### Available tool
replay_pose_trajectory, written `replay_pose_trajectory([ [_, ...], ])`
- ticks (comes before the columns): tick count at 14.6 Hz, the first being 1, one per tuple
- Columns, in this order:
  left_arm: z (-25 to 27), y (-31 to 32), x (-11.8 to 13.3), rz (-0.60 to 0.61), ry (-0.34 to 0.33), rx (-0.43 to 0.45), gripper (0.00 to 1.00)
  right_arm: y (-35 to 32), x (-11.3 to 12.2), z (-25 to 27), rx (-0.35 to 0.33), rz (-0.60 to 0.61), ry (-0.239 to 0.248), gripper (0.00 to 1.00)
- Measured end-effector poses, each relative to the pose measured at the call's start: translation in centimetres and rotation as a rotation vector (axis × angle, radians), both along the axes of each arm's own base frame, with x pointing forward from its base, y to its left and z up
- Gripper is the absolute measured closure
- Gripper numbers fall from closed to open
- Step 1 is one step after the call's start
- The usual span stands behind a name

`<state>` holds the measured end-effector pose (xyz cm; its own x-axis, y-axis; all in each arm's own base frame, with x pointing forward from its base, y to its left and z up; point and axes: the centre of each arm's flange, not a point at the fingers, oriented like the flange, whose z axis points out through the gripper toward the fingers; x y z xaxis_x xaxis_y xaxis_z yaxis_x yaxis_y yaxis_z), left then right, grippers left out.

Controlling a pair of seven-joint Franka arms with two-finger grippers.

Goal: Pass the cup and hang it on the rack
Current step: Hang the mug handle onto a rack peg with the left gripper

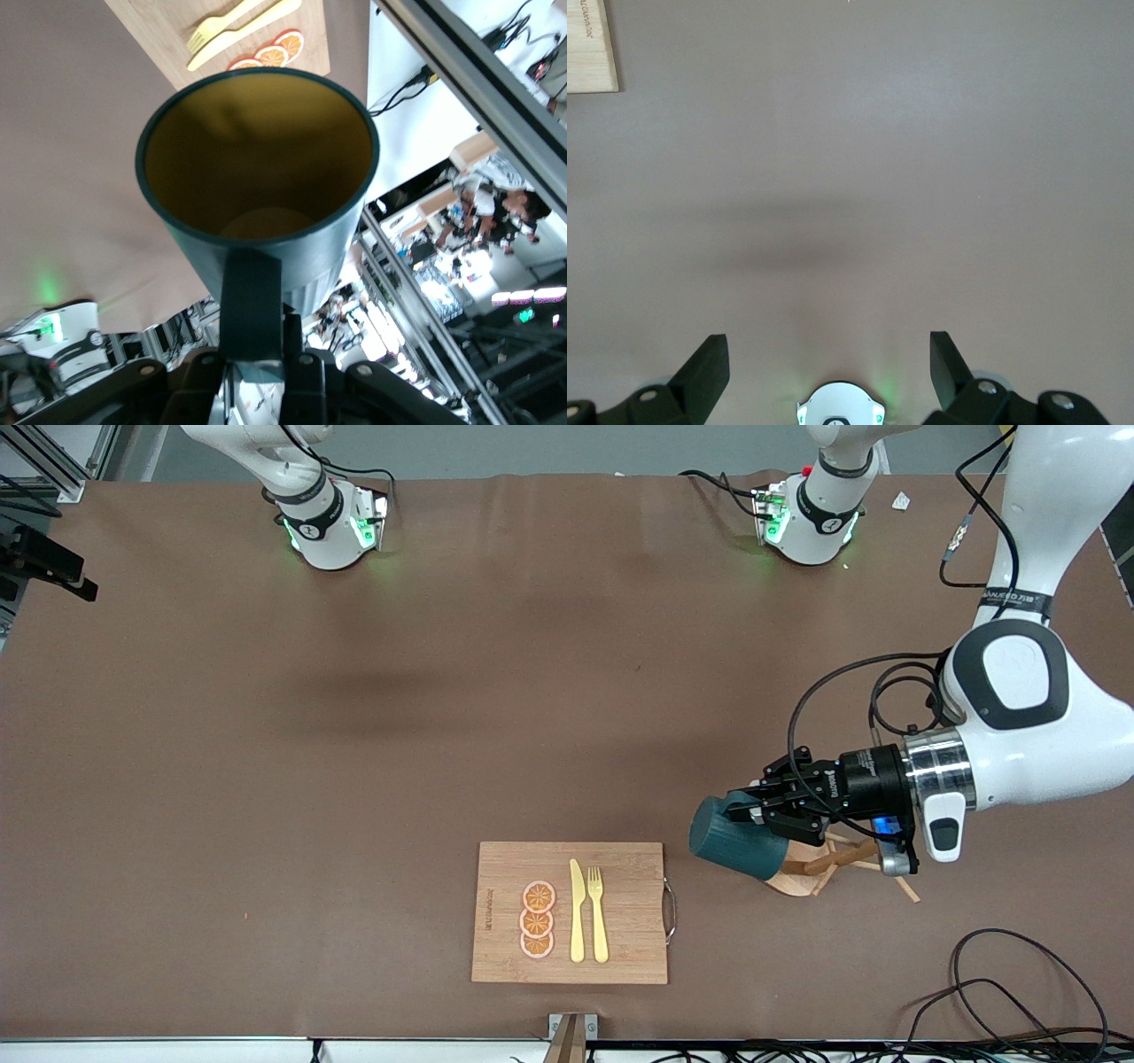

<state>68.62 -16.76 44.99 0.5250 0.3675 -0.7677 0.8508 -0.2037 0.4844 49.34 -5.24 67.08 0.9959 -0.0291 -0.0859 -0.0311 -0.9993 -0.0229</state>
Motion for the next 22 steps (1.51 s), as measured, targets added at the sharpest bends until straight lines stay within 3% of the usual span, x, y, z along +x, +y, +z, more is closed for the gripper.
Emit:
replay_pose_trajectory([
  [11,-4.6,9.2,-0.2,-0.062,-0.063,-0.082,0.79,0.4,0.0,0.0,0.028,0.005,-0.003,0.0],
  [17,-5.8,9.1,-0.5,-0.075,-0.088,-0.127,0.79,0.2,0.0,0.0,0.014,0.005,-0.002,0.0],
  [22,-6.0,8.6,-0.7,-0.071,-0.069,-0.144,0.79,0.2,0.1,0.0,0.012,0.005,-0.003,0.0],
])
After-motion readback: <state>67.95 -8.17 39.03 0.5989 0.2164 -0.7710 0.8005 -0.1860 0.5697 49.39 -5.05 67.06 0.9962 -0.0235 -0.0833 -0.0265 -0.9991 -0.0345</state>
